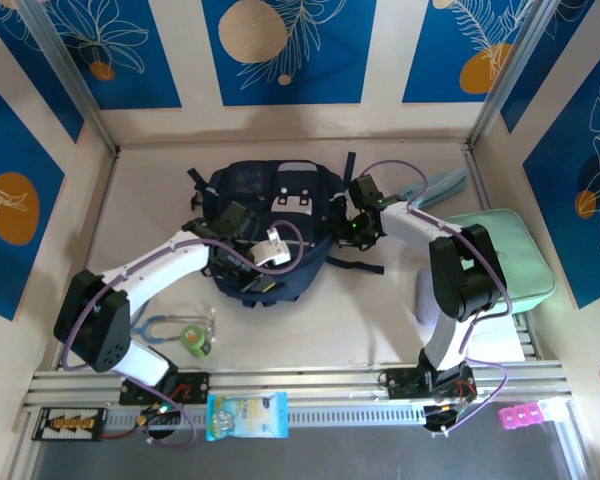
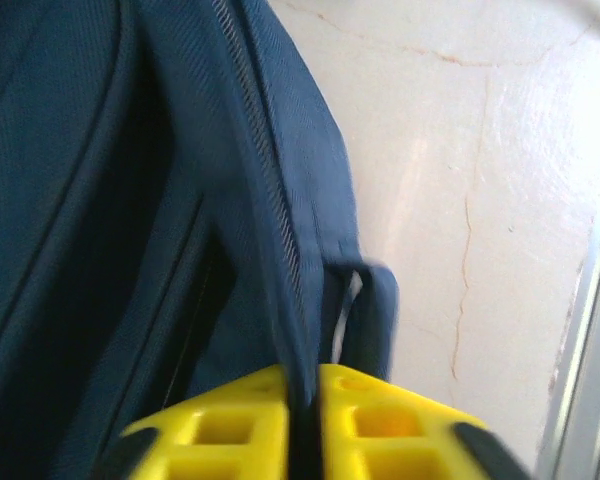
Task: Pack the student bag
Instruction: Zip the student bag at the center of the table, then unzip the student bag at the center of the table.
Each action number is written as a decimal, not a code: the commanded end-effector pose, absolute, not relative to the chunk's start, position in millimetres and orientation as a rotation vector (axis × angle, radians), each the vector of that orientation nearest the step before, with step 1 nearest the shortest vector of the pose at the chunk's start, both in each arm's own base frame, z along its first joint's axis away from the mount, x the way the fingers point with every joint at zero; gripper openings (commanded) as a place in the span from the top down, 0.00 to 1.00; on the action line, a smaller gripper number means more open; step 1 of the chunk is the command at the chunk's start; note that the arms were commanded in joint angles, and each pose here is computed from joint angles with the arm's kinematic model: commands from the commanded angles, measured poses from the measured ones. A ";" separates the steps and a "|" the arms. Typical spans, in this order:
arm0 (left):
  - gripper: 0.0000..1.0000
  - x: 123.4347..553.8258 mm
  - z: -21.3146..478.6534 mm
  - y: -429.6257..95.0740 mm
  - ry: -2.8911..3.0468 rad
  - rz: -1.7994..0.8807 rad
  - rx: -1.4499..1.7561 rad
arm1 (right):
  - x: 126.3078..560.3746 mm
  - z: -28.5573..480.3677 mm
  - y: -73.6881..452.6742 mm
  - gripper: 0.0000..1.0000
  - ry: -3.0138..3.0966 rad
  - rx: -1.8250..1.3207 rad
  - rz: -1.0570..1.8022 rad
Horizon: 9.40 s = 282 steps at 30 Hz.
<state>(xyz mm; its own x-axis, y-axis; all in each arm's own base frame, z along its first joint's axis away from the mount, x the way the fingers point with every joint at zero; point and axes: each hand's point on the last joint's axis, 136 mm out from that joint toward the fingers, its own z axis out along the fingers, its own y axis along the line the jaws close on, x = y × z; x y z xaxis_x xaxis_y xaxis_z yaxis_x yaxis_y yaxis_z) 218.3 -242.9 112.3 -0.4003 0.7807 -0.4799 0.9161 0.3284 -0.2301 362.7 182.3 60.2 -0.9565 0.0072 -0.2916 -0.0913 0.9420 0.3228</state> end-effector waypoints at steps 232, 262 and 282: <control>1.00 318.2 177.6 -253.8 2.087 -0.597 1.106 | 281.3 137.0 273.4 0.66 2.578 -0.284 0.670; 1.00 324.4 195.0 -253.2 2.052 -0.578 1.062 | 290.0 139.7 265.2 0.70 2.414 -0.182 0.838; 1.00 342.7 179.0 -243.4 2.103 -0.462 0.999 | 254.2 176.1 260.5 0.96 2.499 -0.218 1.038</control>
<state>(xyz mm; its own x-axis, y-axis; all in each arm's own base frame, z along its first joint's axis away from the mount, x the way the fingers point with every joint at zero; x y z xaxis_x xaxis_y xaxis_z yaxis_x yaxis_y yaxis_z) 326.8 -244.7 161.2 -0.4244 0.5557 -0.7149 0.8143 0.5795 -0.0330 270.0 258.6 158.2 -0.8881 0.0748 -0.4536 -0.2584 0.7348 0.6271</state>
